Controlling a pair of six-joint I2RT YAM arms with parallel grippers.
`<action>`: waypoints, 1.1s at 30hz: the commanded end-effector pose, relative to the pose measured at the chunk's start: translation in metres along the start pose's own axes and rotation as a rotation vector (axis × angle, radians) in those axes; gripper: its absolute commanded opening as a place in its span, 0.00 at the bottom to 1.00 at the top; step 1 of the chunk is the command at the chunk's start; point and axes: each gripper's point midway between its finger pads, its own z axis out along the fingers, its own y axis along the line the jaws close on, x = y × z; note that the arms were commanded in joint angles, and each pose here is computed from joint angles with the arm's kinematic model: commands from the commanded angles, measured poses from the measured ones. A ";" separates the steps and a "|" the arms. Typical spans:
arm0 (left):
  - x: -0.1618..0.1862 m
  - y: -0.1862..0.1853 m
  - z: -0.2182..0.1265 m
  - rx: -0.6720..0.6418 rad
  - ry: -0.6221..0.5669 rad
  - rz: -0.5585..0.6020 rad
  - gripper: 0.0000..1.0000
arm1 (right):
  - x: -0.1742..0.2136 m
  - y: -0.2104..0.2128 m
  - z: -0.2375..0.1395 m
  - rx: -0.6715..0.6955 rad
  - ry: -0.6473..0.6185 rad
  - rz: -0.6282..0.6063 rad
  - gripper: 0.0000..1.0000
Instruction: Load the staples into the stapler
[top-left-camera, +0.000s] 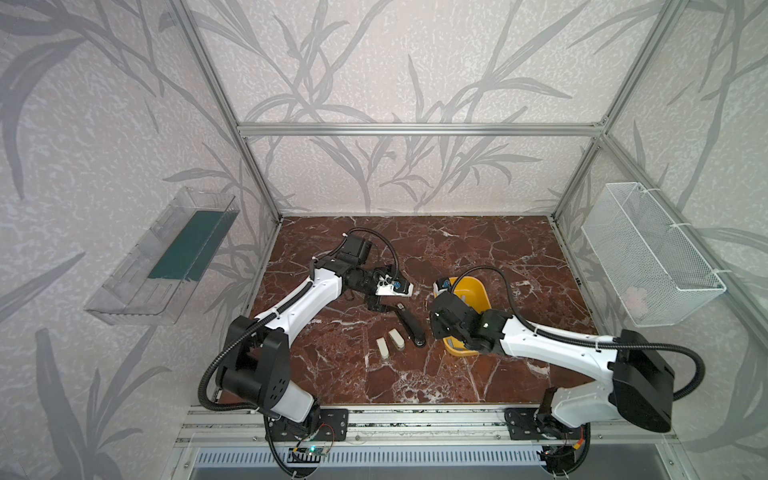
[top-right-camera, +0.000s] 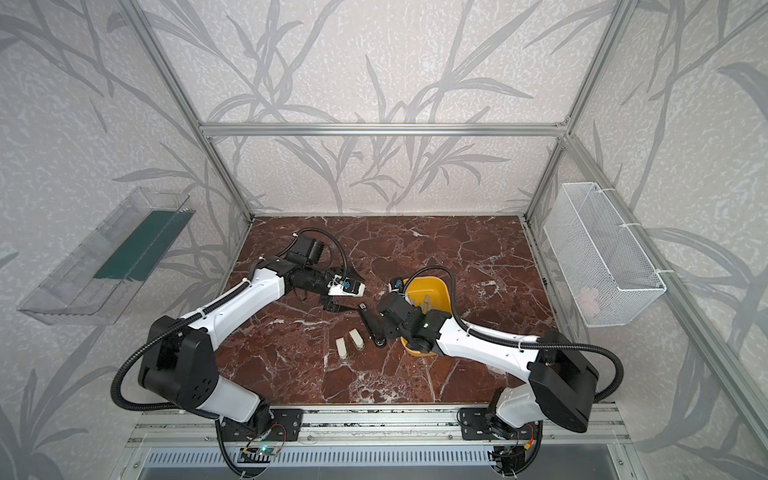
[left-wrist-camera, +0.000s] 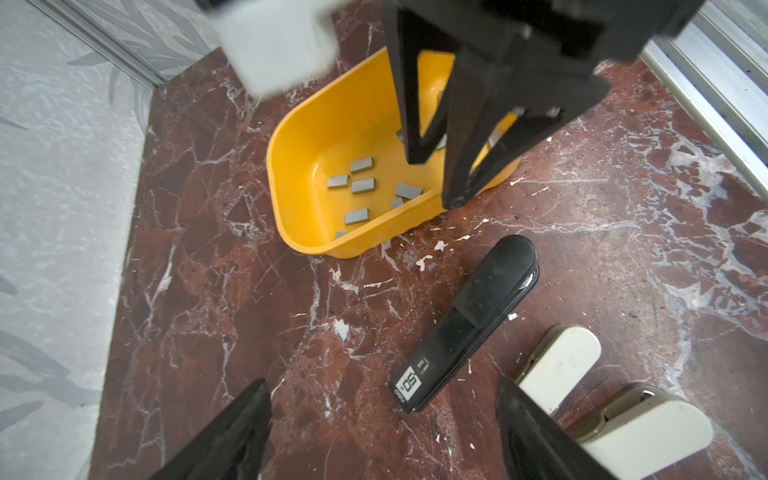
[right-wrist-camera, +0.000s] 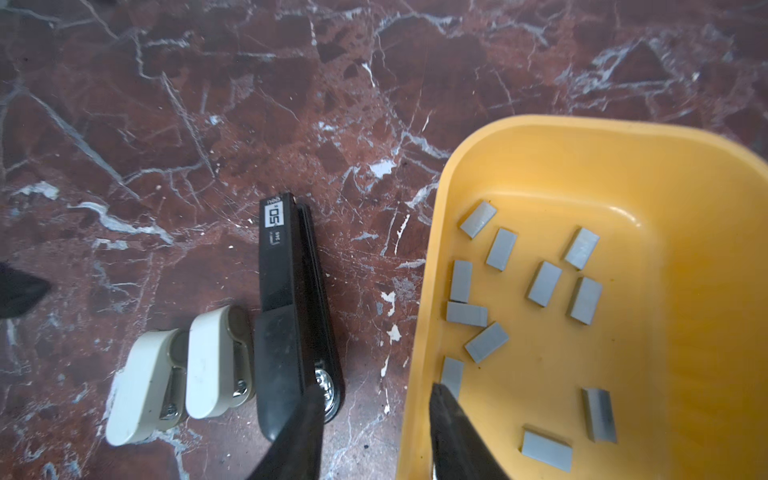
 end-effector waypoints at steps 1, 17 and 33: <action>-0.005 -0.015 0.008 0.079 -0.027 -0.001 0.84 | -0.020 -0.011 -0.020 0.017 -0.116 -0.020 0.49; -0.017 -0.047 0.055 0.243 0.009 0.034 0.84 | -0.036 -0.058 -0.051 0.089 -0.283 0.052 0.62; -0.001 -0.074 0.087 0.353 0.103 0.089 0.79 | -0.036 -0.057 -0.052 0.063 -0.276 0.069 0.63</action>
